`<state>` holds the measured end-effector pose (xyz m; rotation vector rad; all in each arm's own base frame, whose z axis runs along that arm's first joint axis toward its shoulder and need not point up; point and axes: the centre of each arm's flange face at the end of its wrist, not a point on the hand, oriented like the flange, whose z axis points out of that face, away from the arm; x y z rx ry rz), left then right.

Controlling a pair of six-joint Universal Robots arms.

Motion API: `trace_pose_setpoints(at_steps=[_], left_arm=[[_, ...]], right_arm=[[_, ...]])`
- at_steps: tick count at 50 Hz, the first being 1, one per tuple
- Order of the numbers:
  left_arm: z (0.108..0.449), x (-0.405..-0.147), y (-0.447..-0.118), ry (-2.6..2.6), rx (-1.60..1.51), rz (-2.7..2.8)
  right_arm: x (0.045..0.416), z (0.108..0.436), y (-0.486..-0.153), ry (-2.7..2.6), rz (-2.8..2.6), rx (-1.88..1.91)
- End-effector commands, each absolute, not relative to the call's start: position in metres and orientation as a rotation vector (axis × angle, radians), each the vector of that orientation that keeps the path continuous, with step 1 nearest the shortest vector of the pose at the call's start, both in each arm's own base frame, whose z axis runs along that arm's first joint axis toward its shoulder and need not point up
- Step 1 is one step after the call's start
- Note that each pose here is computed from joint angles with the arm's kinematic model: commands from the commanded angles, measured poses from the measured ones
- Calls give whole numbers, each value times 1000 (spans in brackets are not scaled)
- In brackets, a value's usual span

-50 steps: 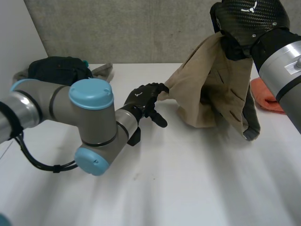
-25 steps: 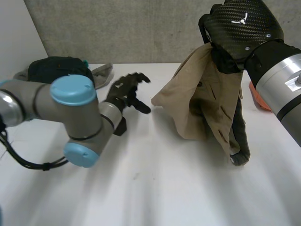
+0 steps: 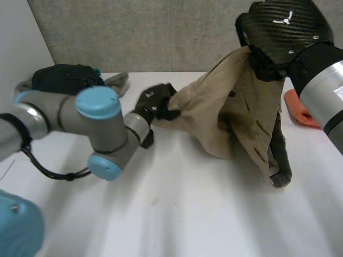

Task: Fold the laundry.

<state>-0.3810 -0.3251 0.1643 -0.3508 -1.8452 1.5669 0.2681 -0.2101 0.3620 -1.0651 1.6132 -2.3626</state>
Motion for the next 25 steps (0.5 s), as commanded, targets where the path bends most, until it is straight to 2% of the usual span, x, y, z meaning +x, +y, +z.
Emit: trace_pose_setpoints(at_steps=[1, 4, 5, 8, 9, 13, 16, 18, 25], left_arm=[[274, -318, -321, -1818, -358, 1920], [306, -304, -304, -1781, -388, 1998], [325, -296, -287, -1761, -406, 2028], [347, -284, -263, -1744, -438, 2056], [360, -276, -245, -1726, -467, 2064], [371, -266, -215, -1710, -540, 2049], [356, -265, -208, -1771, -606, 1986], [344, -266, -209, -1815, -644, 1954], [272, -282, -244, -2041, -890, 1838]], right_arm=[[237, 362, -242, 1790, -2397, -1006], [224, 366, -253, 1841, -2419, -975], [222, 368, -255, 1848, -2426, -968], [217, 370, -255, 1881, -2421, -974], [216, 371, -255, 1890, -2418, -979], [213, 367, -255, 1956, -2373, -1041], [214, 354, -256, 2030, -2298, -1099], [216, 333, -264, 2116, -2188, -1156], [228, 283, -295, 2253, -2005, -1238]])
